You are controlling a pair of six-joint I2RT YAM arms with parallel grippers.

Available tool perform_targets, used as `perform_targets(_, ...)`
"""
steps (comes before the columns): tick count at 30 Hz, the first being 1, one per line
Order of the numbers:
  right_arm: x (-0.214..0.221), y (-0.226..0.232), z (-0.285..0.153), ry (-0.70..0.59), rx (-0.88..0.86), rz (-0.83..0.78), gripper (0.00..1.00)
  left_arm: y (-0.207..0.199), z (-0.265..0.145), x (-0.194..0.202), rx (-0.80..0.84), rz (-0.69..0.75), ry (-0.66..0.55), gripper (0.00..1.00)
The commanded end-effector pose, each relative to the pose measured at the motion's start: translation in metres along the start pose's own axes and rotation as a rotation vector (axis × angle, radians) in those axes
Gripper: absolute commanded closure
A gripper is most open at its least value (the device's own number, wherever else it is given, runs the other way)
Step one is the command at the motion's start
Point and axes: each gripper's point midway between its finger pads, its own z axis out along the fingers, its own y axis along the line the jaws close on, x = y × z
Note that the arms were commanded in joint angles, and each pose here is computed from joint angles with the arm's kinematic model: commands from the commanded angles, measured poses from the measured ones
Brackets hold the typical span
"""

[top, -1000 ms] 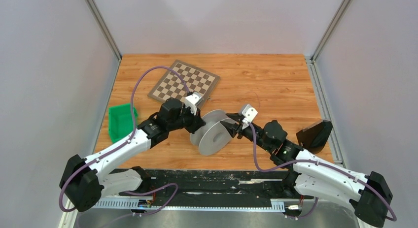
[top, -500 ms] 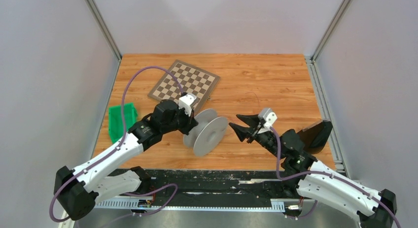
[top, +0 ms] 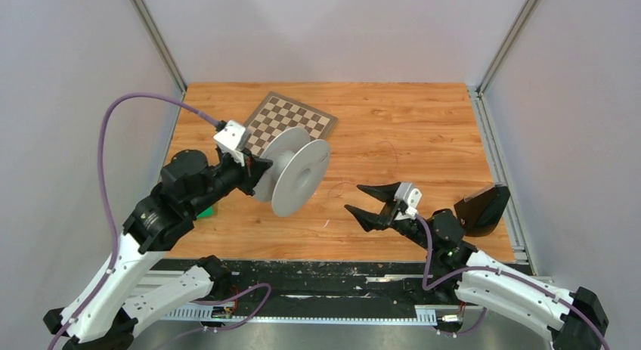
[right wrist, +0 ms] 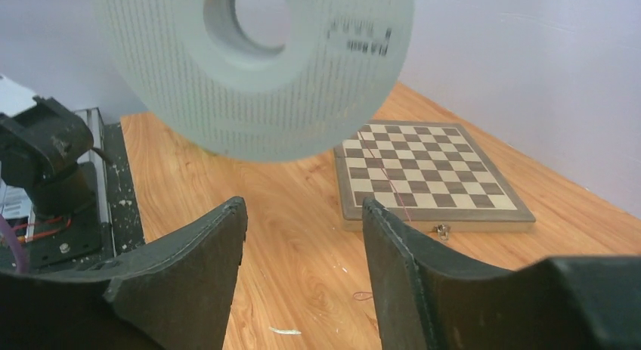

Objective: Wrap the cables

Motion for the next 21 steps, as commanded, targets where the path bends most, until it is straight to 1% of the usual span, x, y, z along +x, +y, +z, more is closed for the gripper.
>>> perform_targets(1, -0.012, 0.013, 0.011, -0.106, -0.088, -0.076, 0.38, -0.019, -0.035, -0.045, 0.088, -0.05, -0.126, 1.0)
perform_targets(3, -0.005, 0.014, 0.018, -0.089, -0.102, -0.089, 0.32, -0.028, -0.043, -0.051, 0.134, -0.059, -0.142, 1.0)
perform_targets(5, 0.0, 0.019, 0.027, -0.075, -0.137, -0.103, 0.28, -0.035, -0.049, -0.055, 0.176, -0.079, -0.15, 1.0)
perform_targets(9, 0.017, 0.021, 0.044, -0.036, -0.162, -0.11, 0.26, -0.045, -0.058, -0.06, 0.229, -0.108, -0.167, 1.0)
perform_targets(11, 0.024, 0.014, 0.051, -0.025, -0.129, -0.13, 0.28, -0.047, -0.06, -0.062, 0.238, -0.117, -0.168, 1.0)
perform_targets(12, 0.023, 0.003, 0.052, -0.036, -0.065, -0.132, 0.28, -0.046, -0.061, -0.06, 0.231, -0.122, -0.162, 1.0)
perform_targets(14, 0.021, -0.01, 0.047, -0.069, 0.01, -0.151, 0.27, -0.046, -0.062, -0.059, 0.228, -0.134, -0.148, 1.0)
perform_targets(16, 0.02, -0.015, 0.048, -0.071, 0.034, -0.17, 0.26, -0.049, -0.064, -0.061, 0.243, -0.141, -0.145, 1.0)
perform_targets(18, 0.031, -0.012, 0.054, -0.019, 0.008, -0.191, 0.25, -0.054, -0.067, -0.063, 0.268, -0.15, -0.151, 1.0)
perform_targets(21, 0.058, -0.001, 0.063, 0.076, -0.076, -0.192, 0.24, -0.061, -0.07, -0.067, 0.308, -0.166, -0.159, 1.0)
